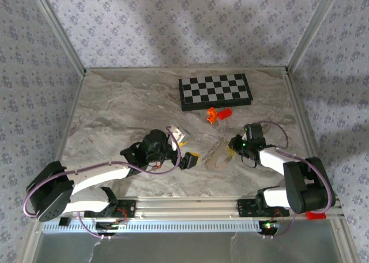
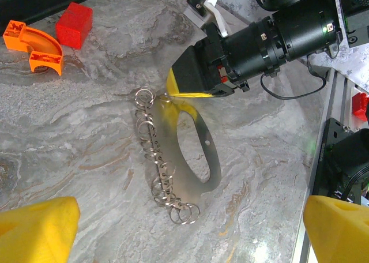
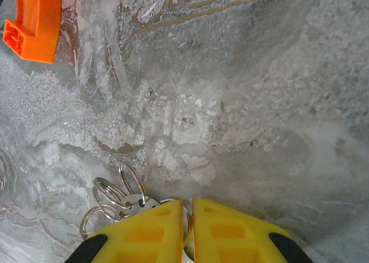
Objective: Put the keys on the keyring
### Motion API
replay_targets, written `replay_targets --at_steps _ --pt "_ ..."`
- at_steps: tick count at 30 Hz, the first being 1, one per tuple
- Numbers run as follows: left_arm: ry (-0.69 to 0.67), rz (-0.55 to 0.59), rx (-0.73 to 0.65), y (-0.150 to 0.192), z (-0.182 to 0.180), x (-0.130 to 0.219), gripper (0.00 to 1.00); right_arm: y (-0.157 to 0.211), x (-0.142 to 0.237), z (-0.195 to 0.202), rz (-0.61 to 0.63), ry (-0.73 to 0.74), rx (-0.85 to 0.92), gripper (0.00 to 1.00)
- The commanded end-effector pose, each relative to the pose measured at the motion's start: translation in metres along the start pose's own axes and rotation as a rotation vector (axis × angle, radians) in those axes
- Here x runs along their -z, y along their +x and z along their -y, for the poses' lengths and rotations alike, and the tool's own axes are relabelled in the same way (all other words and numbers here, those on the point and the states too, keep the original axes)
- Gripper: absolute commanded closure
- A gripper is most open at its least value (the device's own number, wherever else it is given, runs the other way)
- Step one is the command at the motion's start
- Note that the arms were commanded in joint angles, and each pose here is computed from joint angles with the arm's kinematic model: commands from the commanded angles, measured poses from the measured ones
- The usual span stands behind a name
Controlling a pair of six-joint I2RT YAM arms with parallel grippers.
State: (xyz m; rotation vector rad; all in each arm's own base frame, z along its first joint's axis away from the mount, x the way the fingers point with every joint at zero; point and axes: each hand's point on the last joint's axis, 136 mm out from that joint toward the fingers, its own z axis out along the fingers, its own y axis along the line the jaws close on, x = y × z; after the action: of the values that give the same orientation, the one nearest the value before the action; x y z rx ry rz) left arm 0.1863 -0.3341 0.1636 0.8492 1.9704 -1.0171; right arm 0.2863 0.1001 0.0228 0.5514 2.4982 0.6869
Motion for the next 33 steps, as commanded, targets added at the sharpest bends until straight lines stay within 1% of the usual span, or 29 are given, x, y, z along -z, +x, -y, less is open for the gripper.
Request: replay_targets --at_steps 1,3,8,9,12,16,20,33 --pt "0.011 0.037 -0.027 -0.008 0.006 0.005 0.01 0.003 -0.002 -0.002 -0.012 -0.011 -0.007 0.87" --pt "0.011 0.036 -0.026 -0.008 0.006 0.004 0.01 0.003 -0.001 -0.004 -0.012 -0.019 -0.009 0.86" --pt "0.012 0.035 -0.028 -0.008 0.006 0.005 0.01 0.001 0.0 -0.01 -0.01 -0.048 -0.032 0.73" --pt "0.012 0.035 -0.027 -0.008 0.006 0.005 0.01 0.002 0.0 -0.01 -0.013 -0.052 -0.039 0.72" --pt "0.012 0.035 -0.026 -0.008 0.006 0.005 0.01 0.001 0.0 -0.013 -0.011 -0.066 -0.049 0.72" --pt "0.011 0.036 -0.026 -0.007 0.006 0.005 0.01 0.001 0.001 -0.015 -0.017 -0.081 -0.07 0.75" --pt "0.008 0.036 -0.027 -0.007 0.005 0.006 0.01 0.0 0.003 -0.021 -0.013 -0.108 -0.085 0.76" --pt "0.0 0.042 -0.034 -0.008 0.005 0.009 0.01 0.002 -0.001 -0.012 -0.012 -0.072 -0.084 0.76"
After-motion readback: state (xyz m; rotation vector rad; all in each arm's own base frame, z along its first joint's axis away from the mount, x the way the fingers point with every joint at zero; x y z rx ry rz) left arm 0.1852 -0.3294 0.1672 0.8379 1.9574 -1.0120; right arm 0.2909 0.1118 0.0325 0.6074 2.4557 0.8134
